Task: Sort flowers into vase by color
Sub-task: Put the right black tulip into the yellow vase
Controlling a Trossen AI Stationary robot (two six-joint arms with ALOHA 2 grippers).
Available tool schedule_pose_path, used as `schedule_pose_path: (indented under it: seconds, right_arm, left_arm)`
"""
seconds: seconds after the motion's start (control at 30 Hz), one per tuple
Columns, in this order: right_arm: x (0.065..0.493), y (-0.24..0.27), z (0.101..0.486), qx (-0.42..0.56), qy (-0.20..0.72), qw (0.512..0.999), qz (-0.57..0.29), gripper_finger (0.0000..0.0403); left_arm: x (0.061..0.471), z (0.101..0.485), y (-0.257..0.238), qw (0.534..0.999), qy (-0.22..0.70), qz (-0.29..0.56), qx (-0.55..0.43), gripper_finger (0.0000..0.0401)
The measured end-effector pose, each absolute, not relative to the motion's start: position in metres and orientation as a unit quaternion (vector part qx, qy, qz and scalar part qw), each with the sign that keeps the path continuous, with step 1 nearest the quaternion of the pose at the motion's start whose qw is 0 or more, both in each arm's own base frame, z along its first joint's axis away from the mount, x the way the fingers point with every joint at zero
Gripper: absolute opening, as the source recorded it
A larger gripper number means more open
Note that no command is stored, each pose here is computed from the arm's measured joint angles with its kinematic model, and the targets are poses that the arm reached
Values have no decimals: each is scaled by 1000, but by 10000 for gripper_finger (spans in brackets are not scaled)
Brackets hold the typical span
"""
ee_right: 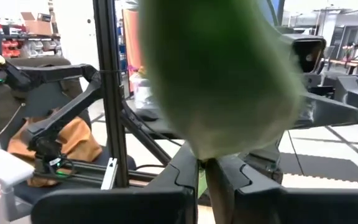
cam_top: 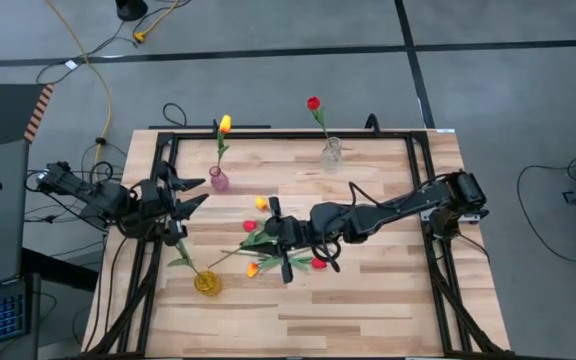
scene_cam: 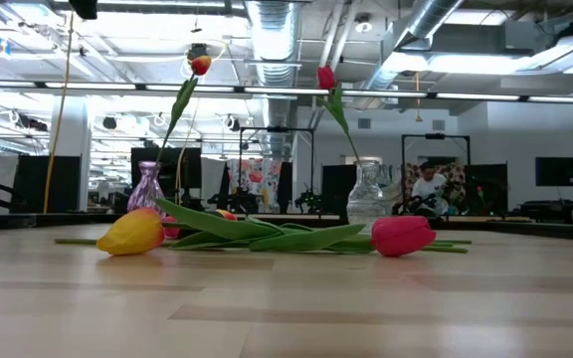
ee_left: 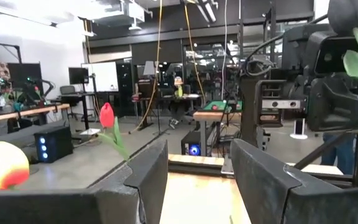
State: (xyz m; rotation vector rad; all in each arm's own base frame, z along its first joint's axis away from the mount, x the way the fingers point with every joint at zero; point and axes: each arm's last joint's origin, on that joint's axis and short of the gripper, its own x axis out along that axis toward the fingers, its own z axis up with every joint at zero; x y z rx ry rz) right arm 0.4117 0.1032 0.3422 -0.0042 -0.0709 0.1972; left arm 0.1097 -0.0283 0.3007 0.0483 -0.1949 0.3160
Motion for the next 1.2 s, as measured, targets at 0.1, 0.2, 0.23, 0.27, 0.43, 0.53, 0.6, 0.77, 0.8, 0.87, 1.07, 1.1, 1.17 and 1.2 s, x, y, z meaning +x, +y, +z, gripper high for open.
schedule_pose_path:
  seconds: [0.1, 0.2, 0.23, 0.27, 0.43, 0.53, 0.6, 0.77, 0.8, 0.87, 1.07, 1.1, 1.17, 1.2]
  right_arm:
    - [411, 104, 342, 11, -34, 994, 100, 46]
    - [417, 105, 336, 29, -38, 994, 100, 46]
    - [419, 105, 334, 34, -41, 994, 99, 46]
    - [422, 105, 328, 35, -35, 994, 99, 46]
    - [438, 103, 309, 37, -33, 995, 92, 46]
    - [443, 100, 308, 44, -36, 995, 88, 46]
    - [447, 100, 305, 48, -33, 994, 88, 46]
    - [453, 102, 291, 59, -20, 994, 88, 46]
    - [453, 102, 290, 59, -17, 994, 89, 46]
    - [452, 103, 290, 60, -14, 994, 89, 46]
    - [452, 104, 289, 60, -11, 994, 90, 46]
    - [452, 104, 289, 60, -9, 994, 89, 46]
    - [452, 104, 288, 63, -4, 994, 89, 46]
    - [452, 104, 288, 63, -1, 994, 89, 46]
  left_arm:
    - [110, 299, -28, 984, -90, 156, 21, 165]
    - [111, 298, -29, 984, -85, 155, 22, 165]
    - [111, 298, -29, 984, -84, 155, 22, 165]
    - [111, 298, -29, 984, -84, 155, 22, 165]
    - [111, 297, -29, 984, -82, 155, 23, 165]
    - [111, 297, -29, 984, -80, 155, 25, 165]
    - [111, 296, -29, 985, -78, 154, 26, 165]
    - [112, 296, -29, 985, -78, 152, 27, 165]
    - [112, 296, -29, 985, -78, 152, 27, 165]
    - [112, 296, -29, 985, -77, 152, 27, 165]
    - [112, 295, -29, 985, -73, 151, 27, 165]
    - [112, 295, -29, 986, -71, 151, 27, 165]
    - [112, 294, -30, 986, -69, 151, 25, 165]
    - [112, 294, -30, 986, -69, 151, 24, 165]
